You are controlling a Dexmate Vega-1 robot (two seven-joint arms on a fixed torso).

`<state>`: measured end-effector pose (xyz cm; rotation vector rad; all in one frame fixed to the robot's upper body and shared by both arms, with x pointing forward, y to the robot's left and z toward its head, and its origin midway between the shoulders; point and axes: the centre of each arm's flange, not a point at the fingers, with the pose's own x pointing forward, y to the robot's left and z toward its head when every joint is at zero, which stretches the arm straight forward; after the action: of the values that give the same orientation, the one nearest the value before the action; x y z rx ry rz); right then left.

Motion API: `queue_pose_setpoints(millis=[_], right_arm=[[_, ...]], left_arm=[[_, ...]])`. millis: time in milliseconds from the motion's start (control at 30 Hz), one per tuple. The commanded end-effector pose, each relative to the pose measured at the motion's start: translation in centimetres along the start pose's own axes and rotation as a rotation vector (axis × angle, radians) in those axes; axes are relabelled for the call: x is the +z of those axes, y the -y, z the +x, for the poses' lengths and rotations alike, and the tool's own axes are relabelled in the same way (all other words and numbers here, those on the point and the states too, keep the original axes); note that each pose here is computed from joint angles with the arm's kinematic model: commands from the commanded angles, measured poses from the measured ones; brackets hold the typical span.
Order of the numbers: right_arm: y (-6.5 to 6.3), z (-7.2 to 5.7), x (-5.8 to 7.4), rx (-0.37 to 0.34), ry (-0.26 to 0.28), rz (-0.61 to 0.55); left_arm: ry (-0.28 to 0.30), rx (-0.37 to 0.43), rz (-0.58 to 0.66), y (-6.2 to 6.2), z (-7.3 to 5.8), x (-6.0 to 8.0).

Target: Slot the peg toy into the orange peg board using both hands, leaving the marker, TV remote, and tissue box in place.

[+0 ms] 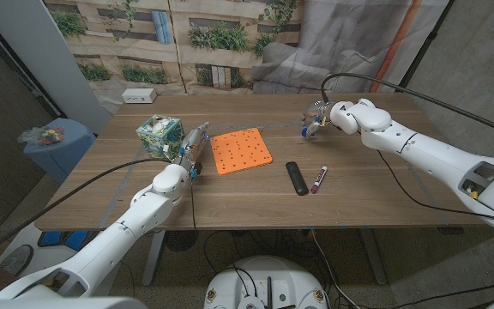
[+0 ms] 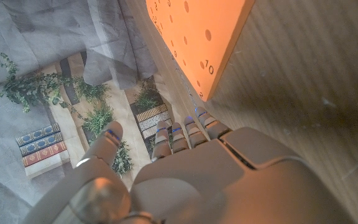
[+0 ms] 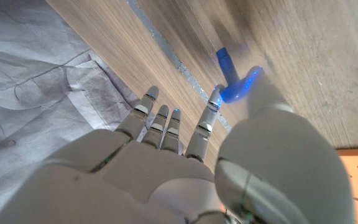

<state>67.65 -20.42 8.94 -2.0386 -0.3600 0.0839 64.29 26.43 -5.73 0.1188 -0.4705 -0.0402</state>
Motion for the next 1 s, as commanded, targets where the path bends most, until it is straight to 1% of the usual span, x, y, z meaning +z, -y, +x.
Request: queue_pose_setpoints(millis=[33, 233, 367, 467, 633, 767, 867, 900, 1000], right_arm=[[1.0, -1.3, -0.3, -0.043, 0.006, 0.093], [1.4, -2.2, -0.8, -0.056, -0.008, 0.178], [1.7, -2.7, -1.2, -0.070, -0.014, 0.247], [1.8, -3.0, -1.4, -0.080, -0.018, 0.286], [2.0, -3.3, -1.7, -0.106, -0.020, 0.360], [2.0, -3.6, -1.8, -0.125, -0.023, 0.426], [2.0, -3.8, -1.8, -0.136, -0.027, 0.462], [1.9, -4.0, -1.9, -0.145, -0.029, 0.496], [1.9, -4.3, -2.1, -0.160, -0.027, 0.550]], left_arm=[[-0.005, -0.026, 0.056, 0.1, -0.6, 0.8], [-0.014, -0.052, 0.108, 0.2, -1.1, 1.5], [-0.013, -0.065, 0.137, 0.4, -1.6, 2.0], [-0.019, -0.087, 0.187, 0.5, -1.8, 2.5], [-0.012, -0.114, 0.271, 0.7, -2.2, 3.3], [0.002, -0.153, 0.340, 0.8, -2.5, 4.1], [0.010, -0.158, 0.377, 0.9, -2.7, 4.5], [0.017, -0.164, 0.403, 0.9, -2.8, 4.8], [0.029, -0.178, 0.438, 0.9, -3.1, 5.2]])
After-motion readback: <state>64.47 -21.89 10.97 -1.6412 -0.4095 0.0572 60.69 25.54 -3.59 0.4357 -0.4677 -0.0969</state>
